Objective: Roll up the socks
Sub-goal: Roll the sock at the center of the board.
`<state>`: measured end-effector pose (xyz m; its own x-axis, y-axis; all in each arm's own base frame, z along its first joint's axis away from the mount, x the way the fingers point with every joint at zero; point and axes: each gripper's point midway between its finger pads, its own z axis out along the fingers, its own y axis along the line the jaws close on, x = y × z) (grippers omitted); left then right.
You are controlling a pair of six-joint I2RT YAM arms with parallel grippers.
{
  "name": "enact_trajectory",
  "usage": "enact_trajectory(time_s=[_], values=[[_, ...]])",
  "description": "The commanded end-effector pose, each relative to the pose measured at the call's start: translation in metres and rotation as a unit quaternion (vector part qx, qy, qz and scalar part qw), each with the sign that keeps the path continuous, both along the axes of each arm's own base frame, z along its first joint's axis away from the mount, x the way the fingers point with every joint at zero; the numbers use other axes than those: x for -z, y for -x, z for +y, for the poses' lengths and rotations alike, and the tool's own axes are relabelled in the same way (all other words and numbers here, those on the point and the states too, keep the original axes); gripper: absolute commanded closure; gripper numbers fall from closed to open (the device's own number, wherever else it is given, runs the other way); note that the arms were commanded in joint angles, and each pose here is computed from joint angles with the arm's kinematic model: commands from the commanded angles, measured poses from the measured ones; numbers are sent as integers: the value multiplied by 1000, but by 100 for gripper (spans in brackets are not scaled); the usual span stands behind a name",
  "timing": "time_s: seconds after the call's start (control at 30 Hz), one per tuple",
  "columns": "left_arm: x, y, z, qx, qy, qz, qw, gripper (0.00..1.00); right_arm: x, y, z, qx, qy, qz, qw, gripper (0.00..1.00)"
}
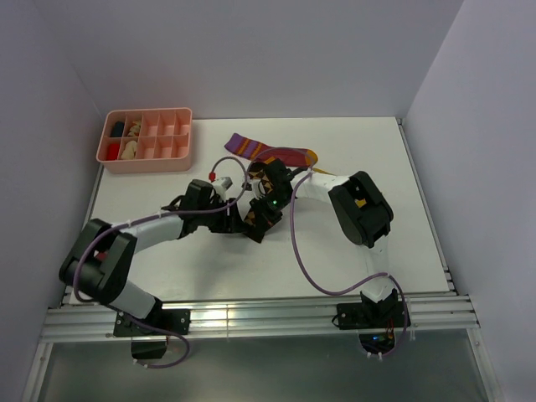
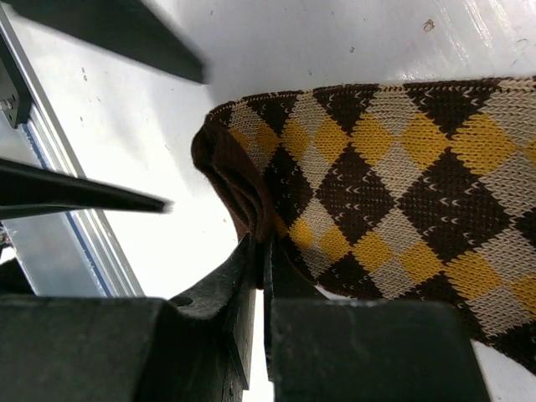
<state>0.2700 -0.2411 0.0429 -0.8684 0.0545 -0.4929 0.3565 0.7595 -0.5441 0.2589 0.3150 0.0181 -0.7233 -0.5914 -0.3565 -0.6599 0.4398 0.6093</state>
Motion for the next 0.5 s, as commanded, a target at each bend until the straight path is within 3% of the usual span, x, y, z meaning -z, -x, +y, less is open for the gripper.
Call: enact_trajectory(time_s=[0.0, 0.17, 0.47], values=[[-31, -11, 1, -105, 67, -15, 992, 42, 15, -16, -12, 10, 42, -46, 998, 100], [-35, -19, 7, -160, 82, -24, 983, 43, 17, -15, -14, 16, 45, -44, 998, 100], [-17, -17, 6, -206, 108, 17, 972, 46, 15, -19, -10, 34, 40, -51, 997, 100]])
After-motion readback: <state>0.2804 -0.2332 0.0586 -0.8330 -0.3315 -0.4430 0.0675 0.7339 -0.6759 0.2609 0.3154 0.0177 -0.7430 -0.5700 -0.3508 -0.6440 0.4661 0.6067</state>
